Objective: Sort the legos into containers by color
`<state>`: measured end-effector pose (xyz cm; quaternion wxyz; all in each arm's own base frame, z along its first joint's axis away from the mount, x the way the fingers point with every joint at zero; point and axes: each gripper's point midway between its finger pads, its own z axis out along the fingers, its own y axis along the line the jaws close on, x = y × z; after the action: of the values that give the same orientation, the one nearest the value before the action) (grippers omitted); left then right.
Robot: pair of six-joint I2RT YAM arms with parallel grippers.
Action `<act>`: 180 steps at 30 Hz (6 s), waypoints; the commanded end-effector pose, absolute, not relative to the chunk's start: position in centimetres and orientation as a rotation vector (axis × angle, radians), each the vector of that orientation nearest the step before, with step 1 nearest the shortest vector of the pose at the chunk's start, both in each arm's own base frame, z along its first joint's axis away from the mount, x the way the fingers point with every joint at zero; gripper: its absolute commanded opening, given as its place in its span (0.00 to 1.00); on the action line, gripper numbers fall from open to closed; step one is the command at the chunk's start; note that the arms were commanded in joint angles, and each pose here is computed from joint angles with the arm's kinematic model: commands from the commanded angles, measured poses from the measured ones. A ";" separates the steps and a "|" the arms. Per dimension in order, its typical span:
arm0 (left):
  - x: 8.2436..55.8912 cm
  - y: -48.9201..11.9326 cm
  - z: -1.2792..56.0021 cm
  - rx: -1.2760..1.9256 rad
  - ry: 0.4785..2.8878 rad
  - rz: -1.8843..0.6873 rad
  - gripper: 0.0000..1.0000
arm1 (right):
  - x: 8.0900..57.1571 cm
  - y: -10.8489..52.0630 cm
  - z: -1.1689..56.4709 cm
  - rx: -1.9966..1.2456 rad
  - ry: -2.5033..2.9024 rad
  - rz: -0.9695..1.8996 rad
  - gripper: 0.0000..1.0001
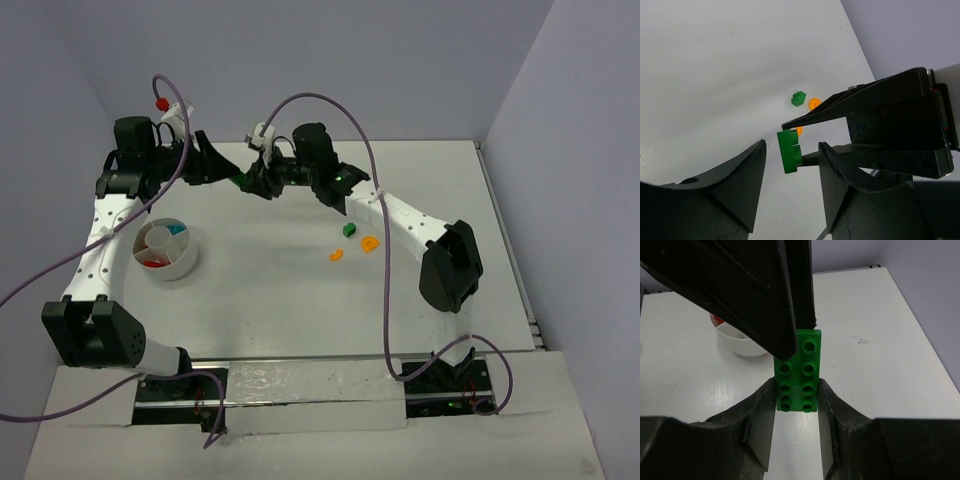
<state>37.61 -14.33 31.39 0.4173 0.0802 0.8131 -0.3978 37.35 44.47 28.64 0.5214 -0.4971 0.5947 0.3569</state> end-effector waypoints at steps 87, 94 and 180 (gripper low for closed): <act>36.5 -0.5 23.2 0.246 2.370 -0.035 0.70 | 42.2 24.4 13.2 -0.994 2.243 0.393 0.98; 36.9 -0.7 23.1 0.250 2.379 -0.046 0.72 | 42.3 21.9 9.2 -0.974 2.380 0.231 0.98; 31.7 -19.9 33.3 1.032 1.248 -0.436 0.65 | 30.7 38.2 34.1 -1.176 1.727 2.138 0.00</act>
<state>31.58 -20.22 31.70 0.6348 0.4502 0.5850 -0.2283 33.25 39.13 30.41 0.0496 -0.3217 0.6068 0.7252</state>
